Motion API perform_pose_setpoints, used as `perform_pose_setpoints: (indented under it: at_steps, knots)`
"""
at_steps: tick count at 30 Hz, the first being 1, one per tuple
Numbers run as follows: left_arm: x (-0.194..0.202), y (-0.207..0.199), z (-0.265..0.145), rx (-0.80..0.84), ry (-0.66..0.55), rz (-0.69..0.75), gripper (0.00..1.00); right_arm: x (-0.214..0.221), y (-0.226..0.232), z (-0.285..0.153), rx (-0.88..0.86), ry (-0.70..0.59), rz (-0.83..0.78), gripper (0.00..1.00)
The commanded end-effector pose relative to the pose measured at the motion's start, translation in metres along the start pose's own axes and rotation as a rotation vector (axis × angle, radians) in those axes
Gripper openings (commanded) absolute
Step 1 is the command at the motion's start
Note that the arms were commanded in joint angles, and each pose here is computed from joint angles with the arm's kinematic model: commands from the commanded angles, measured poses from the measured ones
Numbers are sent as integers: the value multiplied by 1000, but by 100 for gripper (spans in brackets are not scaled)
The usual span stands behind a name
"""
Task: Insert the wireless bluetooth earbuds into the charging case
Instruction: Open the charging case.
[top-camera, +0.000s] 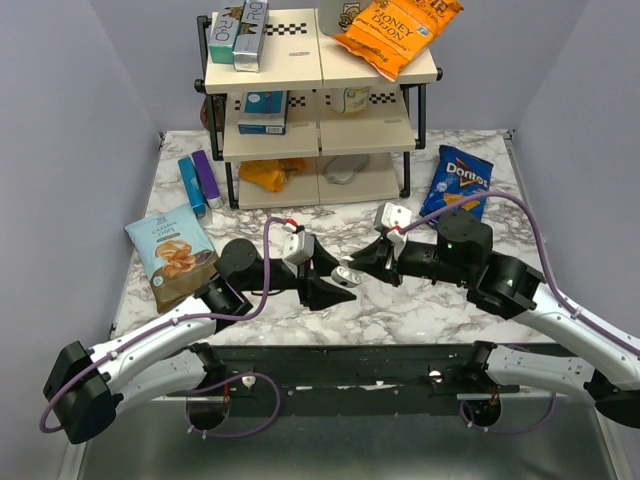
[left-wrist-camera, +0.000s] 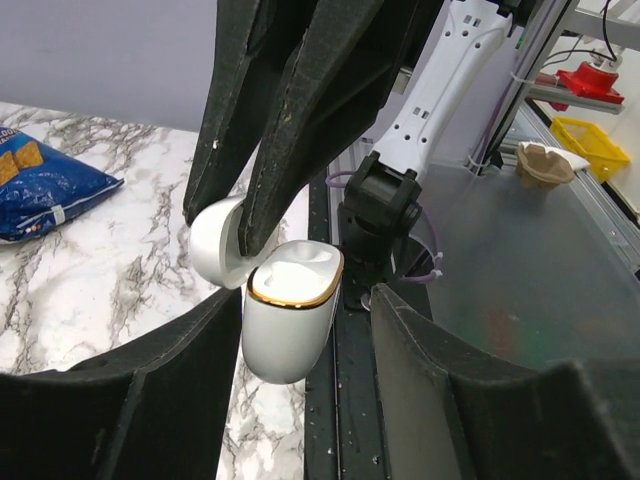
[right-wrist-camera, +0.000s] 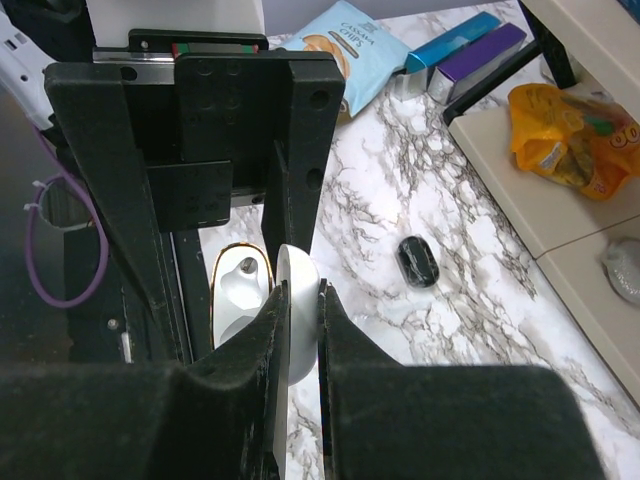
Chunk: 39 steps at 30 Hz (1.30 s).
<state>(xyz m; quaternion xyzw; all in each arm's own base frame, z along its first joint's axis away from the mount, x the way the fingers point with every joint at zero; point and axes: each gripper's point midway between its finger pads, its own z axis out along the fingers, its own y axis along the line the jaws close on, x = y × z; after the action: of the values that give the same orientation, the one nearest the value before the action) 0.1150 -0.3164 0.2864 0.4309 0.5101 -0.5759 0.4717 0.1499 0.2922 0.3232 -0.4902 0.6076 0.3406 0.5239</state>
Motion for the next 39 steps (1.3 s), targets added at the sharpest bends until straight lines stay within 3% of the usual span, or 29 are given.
perform_pose_setpoints:
  at_steps: [1, 9, 17, 21, 24, 25, 27, 28, 30, 34, 39]
  knots:
    - [-19, -7, 1, 33, -41, 41, 59, 0, 5, 1, -26, 11, -7, 1]
    - [-11, 0, 1, 5, -24, 35, 53, -1, 4, 5, -28, 15, -5, 1]
    - [-4, 1, 3, 15, -4, 28, 34, 0, 5, 6, -34, 24, -3, 1]
    - [-4, 2, 2, 11, -8, 33, 31, 1, 5, 7, -33, 30, -1, 1]
    - [-4, 3, 2, 5, -14, 35, 20, 2, 5, 8, -35, 34, 2, 1]
    - [-5, 3, 2, 1, -17, 37, 9, 1, 5, 7, -33, 31, 2, 1]
    - [-5, 6, 0, -18, -38, 41, 0, -2, 2, 7, -18, 23, 16, 16]
    - [-7, 6, -1, -27, -52, 36, 0, -4, 2, 6, -14, 18, 21, 39]
    - [-9, 7, -4, -50, -90, 46, 0, -10, -4, 5, 32, -7, 52, 59]
    - [-12, 19, -14, -156, -149, 47, 0, -27, -21, -6, 145, -76, 104, 74]
    - [-18, 33, -41, -341, -252, 53, 0, -17, -59, -20, 375, -139, 213, 76]
